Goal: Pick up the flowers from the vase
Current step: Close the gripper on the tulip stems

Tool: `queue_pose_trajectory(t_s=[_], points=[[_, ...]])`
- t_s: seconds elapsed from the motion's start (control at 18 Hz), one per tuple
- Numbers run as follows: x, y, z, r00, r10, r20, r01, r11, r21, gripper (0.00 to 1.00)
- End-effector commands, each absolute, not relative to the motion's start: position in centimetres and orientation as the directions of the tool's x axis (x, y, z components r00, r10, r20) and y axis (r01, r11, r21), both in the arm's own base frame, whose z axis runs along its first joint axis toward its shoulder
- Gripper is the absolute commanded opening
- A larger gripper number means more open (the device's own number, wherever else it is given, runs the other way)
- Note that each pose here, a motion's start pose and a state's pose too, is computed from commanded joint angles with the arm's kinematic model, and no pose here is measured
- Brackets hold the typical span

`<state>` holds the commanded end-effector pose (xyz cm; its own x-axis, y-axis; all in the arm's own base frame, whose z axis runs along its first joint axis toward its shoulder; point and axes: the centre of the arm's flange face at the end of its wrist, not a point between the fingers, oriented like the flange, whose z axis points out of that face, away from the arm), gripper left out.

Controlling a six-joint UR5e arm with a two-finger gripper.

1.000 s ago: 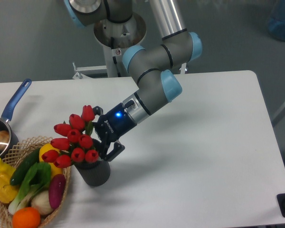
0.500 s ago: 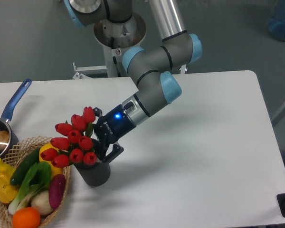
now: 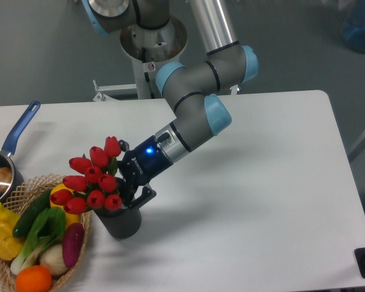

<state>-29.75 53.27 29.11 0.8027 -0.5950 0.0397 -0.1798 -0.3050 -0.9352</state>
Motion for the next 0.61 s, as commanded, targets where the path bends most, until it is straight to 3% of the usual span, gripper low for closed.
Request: queue_pose_trajectory(t_s=[0.17, 0.61], points=[[-29.89, 53.19, 29.19, 0.804, -0.593, 0.041, -0.173, -0.301, -0.938, 0.73], [-30.11, 53.03, 29.14, 0.806, -0.591, 0.034, -0.178, -0.297, -0.938, 0.62]])
